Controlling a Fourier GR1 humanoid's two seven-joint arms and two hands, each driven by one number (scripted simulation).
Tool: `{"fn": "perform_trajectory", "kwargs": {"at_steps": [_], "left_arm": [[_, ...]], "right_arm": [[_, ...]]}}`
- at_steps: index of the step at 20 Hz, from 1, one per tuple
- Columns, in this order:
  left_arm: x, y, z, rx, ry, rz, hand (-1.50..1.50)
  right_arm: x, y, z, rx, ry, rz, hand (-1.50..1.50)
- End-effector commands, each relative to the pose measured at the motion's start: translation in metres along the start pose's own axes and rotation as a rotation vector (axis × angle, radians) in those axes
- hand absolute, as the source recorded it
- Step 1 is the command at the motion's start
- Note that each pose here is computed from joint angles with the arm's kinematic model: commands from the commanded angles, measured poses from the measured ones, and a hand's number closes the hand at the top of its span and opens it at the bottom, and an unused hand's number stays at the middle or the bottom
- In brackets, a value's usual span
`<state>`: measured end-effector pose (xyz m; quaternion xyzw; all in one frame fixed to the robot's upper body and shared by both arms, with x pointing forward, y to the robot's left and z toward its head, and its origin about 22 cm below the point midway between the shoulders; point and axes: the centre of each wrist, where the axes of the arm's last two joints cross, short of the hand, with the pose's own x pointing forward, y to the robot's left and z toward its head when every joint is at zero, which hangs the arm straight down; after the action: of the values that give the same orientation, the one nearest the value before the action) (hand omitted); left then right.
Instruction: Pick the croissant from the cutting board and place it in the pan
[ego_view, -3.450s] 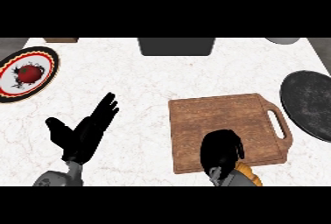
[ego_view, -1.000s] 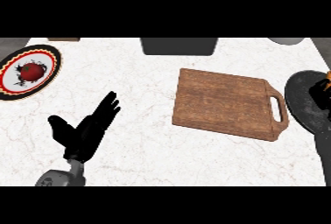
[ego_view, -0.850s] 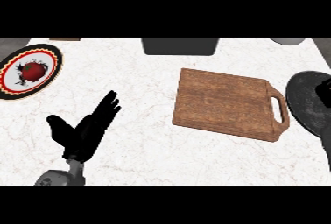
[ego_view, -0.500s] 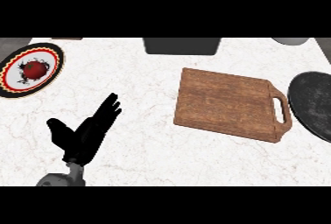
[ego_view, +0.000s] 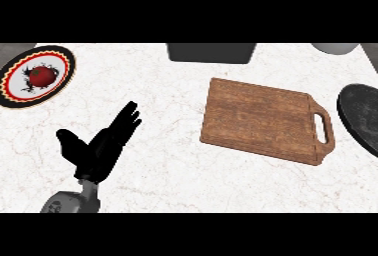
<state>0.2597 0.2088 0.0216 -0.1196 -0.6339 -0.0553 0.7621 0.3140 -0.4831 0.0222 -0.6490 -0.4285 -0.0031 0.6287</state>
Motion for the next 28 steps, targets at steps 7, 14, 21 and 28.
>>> {"fn": "perform_trajectory", "kwargs": {"at_steps": [7,14,21,28], "left_arm": [[0.002,0.006,-0.003,0.034,0.003,0.025,0.00],[-0.009,0.011,0.005,0.054,-0.010,0.023,0.00],[-0.008,-0.012,0.007,0.034,0.020,0.004,0.00],[-0.002,0.015,0.002,0.062,0.030,-0.007,0.00]], "right_arm": [[-0.015,0.001,0.005,-0.060,-0.017,-0.485,-1.50],[-0.070,-0.030,-0.005,0.114,0.039,-0.665,-1.50],[-0.138,-0.040,0.023,0.236,-0.034,-0.730,-1.50],[-0.156,-0.076,0.012,0.290,-0.118,-0.751,-1.50]]}}
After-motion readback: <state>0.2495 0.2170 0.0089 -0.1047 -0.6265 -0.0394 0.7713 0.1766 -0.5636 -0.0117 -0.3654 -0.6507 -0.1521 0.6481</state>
